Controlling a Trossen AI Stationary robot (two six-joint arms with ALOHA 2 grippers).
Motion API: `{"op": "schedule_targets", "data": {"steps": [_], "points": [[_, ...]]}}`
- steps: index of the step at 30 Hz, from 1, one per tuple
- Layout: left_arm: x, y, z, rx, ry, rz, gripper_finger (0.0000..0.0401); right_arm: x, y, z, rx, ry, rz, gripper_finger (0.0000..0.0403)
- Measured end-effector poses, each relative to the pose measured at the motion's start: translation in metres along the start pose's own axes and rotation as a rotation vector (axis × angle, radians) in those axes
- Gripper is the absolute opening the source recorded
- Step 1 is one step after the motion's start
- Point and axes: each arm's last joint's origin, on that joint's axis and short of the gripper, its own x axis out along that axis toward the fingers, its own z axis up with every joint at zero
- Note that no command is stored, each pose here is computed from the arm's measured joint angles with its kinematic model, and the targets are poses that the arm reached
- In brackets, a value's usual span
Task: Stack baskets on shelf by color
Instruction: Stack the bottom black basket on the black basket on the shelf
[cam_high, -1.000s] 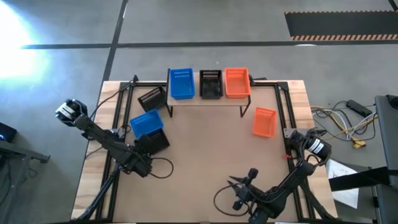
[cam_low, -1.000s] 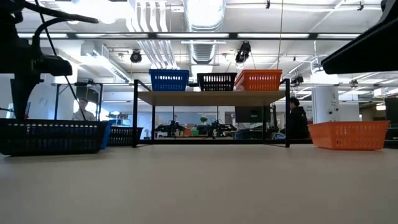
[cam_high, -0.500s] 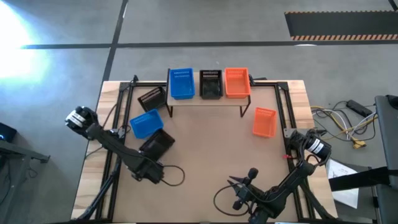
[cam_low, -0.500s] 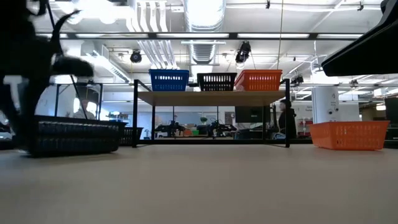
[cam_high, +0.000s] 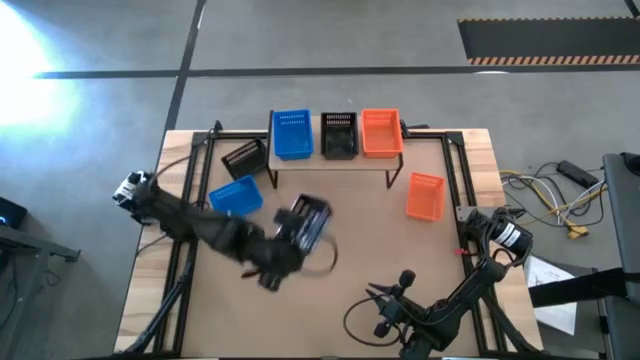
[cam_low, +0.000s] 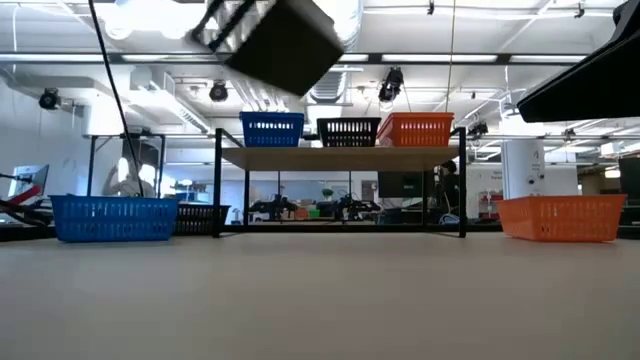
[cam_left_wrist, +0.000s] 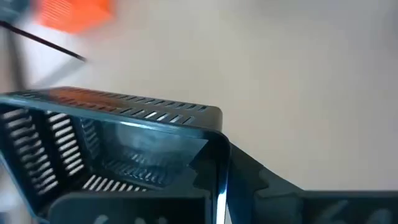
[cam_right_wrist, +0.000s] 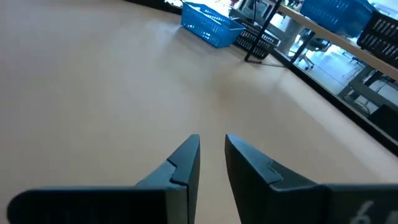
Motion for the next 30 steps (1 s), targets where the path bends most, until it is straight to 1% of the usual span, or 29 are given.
{"op": "schedule_targets", "data": {"steps": [3, 7, 9, 11, 13, 15, 18, 21, 25, 30], "points": [[-0.017, 0.044, 0.021, -0.05, -0.087, 0.07, 0.0, 0.0, 0.0, 0.0, 0.03, 0.0, 0.0, 0.007], [-0.024, 0.111, 0.036, -0.121, -0.132, 0.179, 0.0, 0.003, 0.004, -0.006, 0.065, 0.002, -0.004, 0.0068], [-0.022, 0.149, 0.036, -0.198, -0.149, 0.187, 0.0, 0.005, 0.006, -0.011, 0.078, 0.004, -0.007, 0.0066], [-0.015, 0.183, 0.032, -0.265, -0.177, 0.155, 0.0, 0.007, 0.009, -0.016, 0.093, 0.005, -0.012, 0.0064], [-0.002, 0.21, 0.025, -0.311, -0.179, 0.138, 0.0, 0.009, 0.011, -0.022, 0.111, 0.008, -0.017, 0.0063], [0.01, 0.232, 0.019, -0.324, -0.17, 0.158, 0.0, 0.011, 0.014, -0.028, 0.127, 0.011, -0.023, 0.0064], [0.033, 0.253, 0.008, -0.344, -0.123, 0.182, 0.0, 0.014, 0.018, -0.035, 0.16, 0.012, -0.028, 0.0065], [0.054, 0.266, -0.002, -0.373, -0.072, 0.187, 0.0, 0.015, 0.02, -0.039, 0.184, 0.011, -0.027, 0.0064], [0.072, 0.27, -0.009, -0.39, -0.002, 0.205, 0.0, 0.016, 0.023, -0.04, 0.185, 0.008, -0.023, 0.0065], [0.074, 0.271, -0.009, -0.388, 0.003, 0.236, 0.0, 0.016, 0.023, -0.04, 0.184, 0.008, -0.023, 0.0064]]}}
